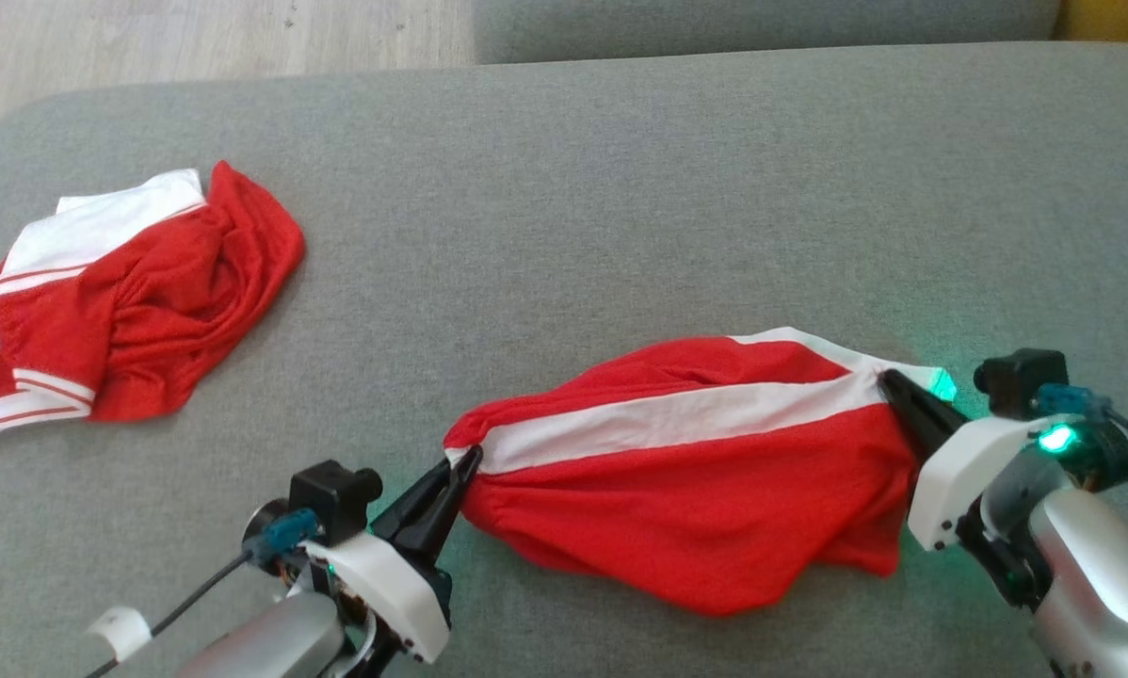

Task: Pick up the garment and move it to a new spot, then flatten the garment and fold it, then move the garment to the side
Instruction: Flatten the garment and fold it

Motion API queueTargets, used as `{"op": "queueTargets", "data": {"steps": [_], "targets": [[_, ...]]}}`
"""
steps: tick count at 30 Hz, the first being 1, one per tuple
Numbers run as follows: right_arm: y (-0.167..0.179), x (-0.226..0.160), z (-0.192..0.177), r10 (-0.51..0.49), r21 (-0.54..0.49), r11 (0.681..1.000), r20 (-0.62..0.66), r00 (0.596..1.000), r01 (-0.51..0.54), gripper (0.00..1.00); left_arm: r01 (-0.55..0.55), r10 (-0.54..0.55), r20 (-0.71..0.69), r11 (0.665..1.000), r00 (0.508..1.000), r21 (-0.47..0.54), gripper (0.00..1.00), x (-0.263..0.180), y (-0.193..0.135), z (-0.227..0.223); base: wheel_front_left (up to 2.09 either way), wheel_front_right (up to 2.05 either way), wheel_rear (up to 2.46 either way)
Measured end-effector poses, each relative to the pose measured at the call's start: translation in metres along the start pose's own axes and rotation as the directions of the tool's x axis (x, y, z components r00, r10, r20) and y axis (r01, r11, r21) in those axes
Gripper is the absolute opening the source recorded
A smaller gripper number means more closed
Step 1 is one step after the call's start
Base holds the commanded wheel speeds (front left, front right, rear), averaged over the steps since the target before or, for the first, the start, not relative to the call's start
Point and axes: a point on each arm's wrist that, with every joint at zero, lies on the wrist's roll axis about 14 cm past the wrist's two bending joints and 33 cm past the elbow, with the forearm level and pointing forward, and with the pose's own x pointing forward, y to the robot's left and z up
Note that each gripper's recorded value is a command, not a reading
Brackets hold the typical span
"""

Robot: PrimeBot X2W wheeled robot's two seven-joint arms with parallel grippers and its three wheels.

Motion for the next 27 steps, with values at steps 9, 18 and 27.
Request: {"op": "queueTargets", "data": {"steps": [9, 18, 27], "targets": [[-0.026, -0.008, 0.059, -0.063, 0.039, 0.998, 0.218, 0.974, 0.056, 0.0, 0.065, -0.074, 0.095, 0.993, 0.993, 0.097, 0.0, 0.019, -0.009, 0.045, 0.0, 0.0, 0.0], [-0.083, -0.029, 0.198, -0.159, 0.031, 0.985, 0.567, 0.808, 0.172, 0.0, 0.125, -0.222, 0.29, 0.94, 0.931, 0.317, 0.0, 0.069, -0.014, 0.191, 0.0, 0.0, 0.0], [-0.144, -0.086, 0.351, -0.229, 0.028, 0.925, 0.837, 0.498, 0.379, 0.0, 0.077, -0.4, 0.545, 0.851, 0.737, 0.52, 0.0, 0.111, -0.056, 0.359, 0.0, 0.0, 0.0]]}}
